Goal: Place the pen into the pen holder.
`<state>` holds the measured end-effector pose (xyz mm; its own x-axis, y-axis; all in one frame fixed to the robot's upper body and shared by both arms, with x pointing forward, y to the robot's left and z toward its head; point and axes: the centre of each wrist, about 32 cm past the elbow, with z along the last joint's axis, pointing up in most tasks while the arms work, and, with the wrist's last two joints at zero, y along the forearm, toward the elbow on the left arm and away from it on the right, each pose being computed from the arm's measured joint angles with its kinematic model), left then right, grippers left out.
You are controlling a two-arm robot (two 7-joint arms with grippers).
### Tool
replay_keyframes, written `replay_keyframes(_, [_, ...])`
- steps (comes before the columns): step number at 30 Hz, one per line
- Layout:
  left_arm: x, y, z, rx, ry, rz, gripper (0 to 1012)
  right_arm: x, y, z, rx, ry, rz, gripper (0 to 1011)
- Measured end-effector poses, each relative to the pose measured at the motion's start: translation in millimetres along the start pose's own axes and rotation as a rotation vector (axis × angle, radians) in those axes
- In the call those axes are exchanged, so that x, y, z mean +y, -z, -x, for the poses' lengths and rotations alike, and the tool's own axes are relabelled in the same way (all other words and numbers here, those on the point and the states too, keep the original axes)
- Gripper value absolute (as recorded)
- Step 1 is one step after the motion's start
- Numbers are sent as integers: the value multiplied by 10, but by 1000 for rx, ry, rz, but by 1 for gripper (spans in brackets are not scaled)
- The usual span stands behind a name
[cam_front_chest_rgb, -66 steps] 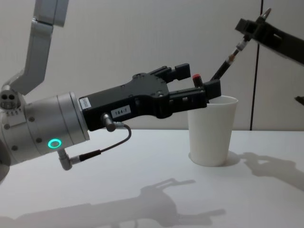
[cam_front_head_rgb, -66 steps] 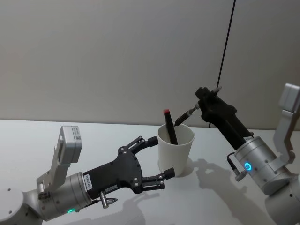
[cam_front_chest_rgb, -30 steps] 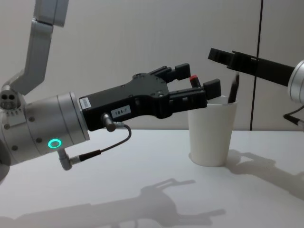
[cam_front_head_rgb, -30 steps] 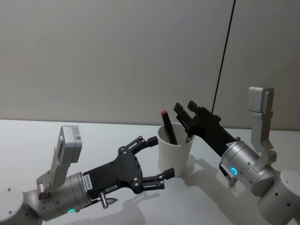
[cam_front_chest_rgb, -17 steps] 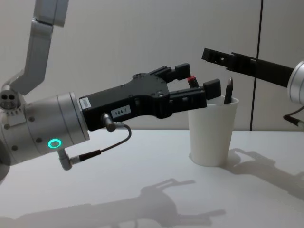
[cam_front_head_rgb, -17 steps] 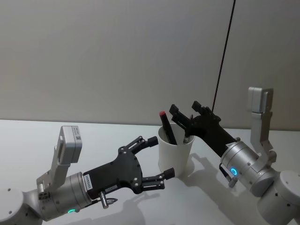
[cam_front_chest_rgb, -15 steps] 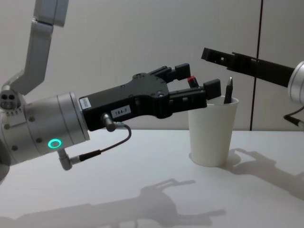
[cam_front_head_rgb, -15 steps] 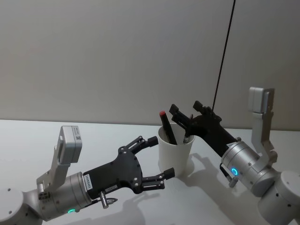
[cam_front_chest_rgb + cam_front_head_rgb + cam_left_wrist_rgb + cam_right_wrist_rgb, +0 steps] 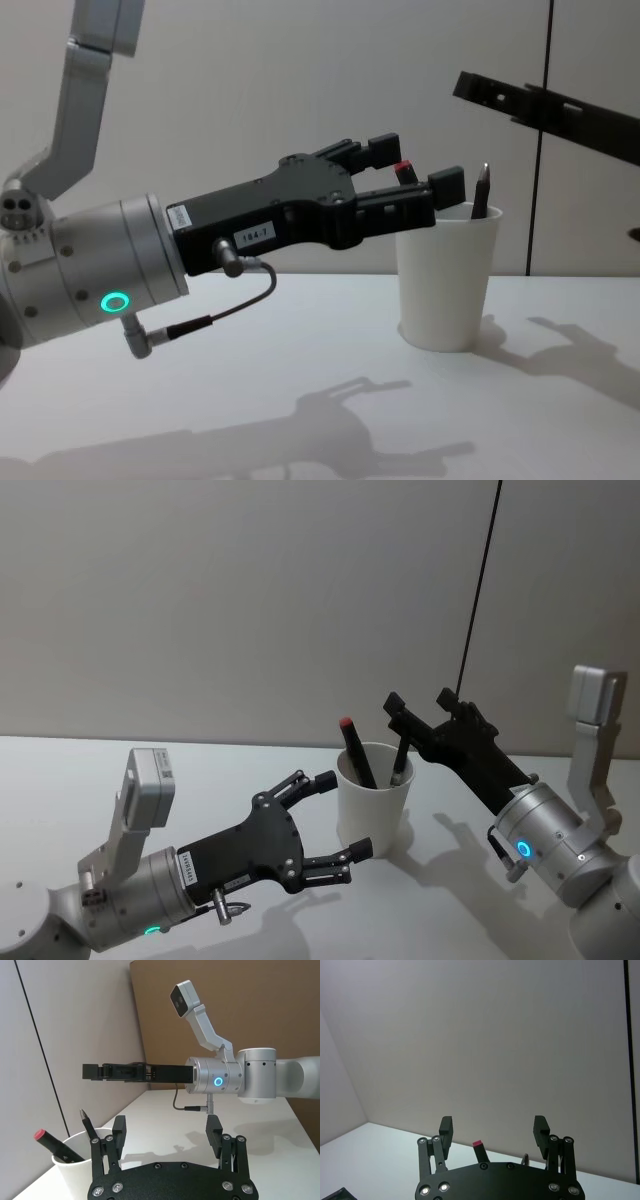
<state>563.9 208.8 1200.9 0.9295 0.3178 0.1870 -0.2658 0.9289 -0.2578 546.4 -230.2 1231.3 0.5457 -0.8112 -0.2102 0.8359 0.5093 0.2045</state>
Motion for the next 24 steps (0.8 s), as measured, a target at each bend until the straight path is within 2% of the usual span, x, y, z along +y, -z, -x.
replay_keyframes(9, [-1,-1,17,0,-17,-6,1003,-43,24,19,-9,10,6,1001])
replay_keyframes(24, [11,-27,160,-8,-165,-83,1003,-382,173,144,-104,87,54,1001])
